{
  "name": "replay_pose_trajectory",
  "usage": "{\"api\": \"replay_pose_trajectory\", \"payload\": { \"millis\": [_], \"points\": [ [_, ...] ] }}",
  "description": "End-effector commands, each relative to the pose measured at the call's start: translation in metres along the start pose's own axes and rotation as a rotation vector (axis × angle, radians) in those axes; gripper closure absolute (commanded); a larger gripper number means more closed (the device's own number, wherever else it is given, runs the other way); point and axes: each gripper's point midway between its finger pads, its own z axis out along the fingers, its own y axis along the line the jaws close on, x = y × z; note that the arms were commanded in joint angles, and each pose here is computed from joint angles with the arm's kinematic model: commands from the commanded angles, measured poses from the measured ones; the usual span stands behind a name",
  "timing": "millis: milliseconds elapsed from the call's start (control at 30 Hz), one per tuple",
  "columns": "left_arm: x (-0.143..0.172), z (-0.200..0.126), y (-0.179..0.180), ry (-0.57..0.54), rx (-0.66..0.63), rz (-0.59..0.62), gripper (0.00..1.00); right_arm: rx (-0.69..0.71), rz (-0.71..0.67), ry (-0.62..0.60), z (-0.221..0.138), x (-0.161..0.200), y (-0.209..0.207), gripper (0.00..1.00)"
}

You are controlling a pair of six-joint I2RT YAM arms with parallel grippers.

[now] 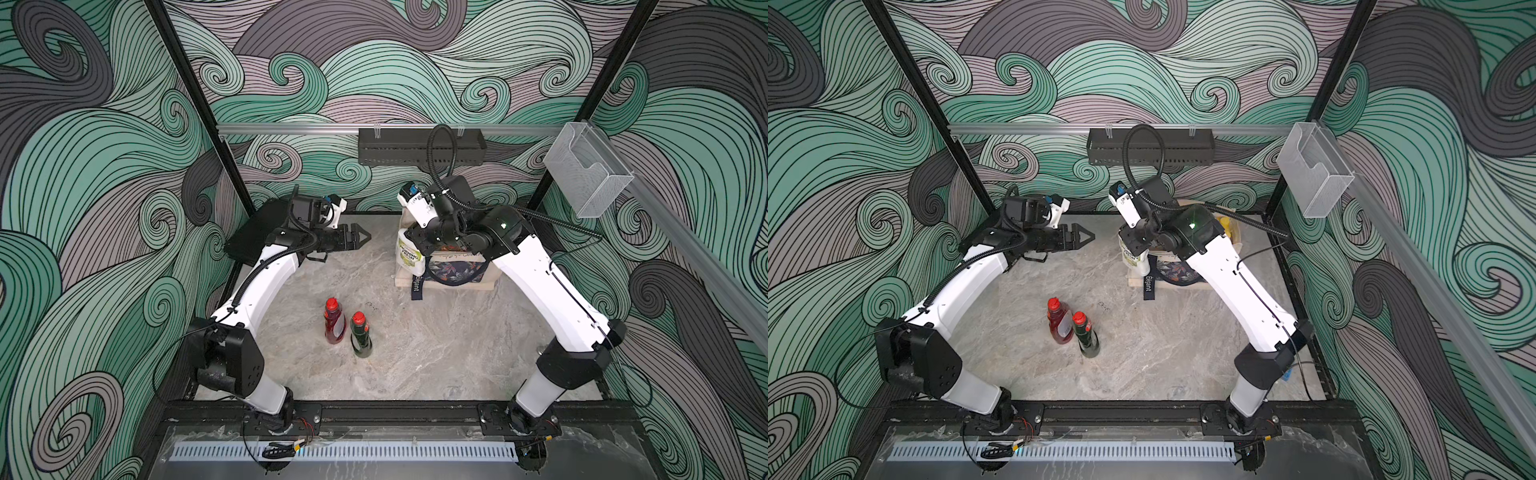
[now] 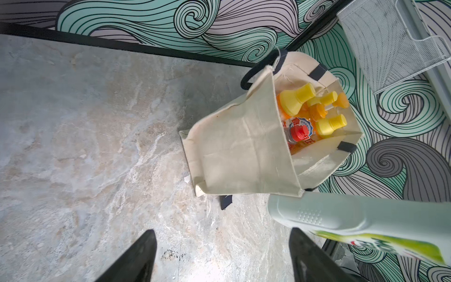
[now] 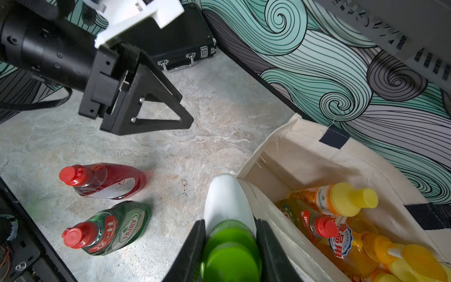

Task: Pack dish soap into the shopping bag
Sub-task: Pick up the bottle of dish soap at the center of the board, then place the bottle of dish soap in the shopping bag.

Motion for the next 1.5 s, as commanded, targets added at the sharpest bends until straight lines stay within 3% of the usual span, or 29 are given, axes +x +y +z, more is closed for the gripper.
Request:
{"api": "replay_pose_trajectory", "payload": {
  "millis": [0, 700, 1033, 1467],
  "points": [
    [-0.016, -0.002, -0.019, -0.027, 0.041, 0.029, 0.16, 0.049, 0.009, -0.107, -0.028, -0.027, -0.017, 1.0],
    [-0.016, 0.022, -0.053, 0.006, 0.088, 0.073, 0.16, 0.12, 0.023, -0.233, -0.069, -0.057, -0.046, 1.0],
    [-0.012, 0.038, -0.065, 0.03, 0.109, 0.096, 0.17, 0.188, 0.042, -0.221, -0.056, -0.06, -0.075, 1.0],
    [-0.012, 0.063, -0.067, 0.05, 0.067, 0.132, 0.23, 0.283, 0.096, -0.205, -0.013, -0.063, -0.121, 1.0]
  ]
}}
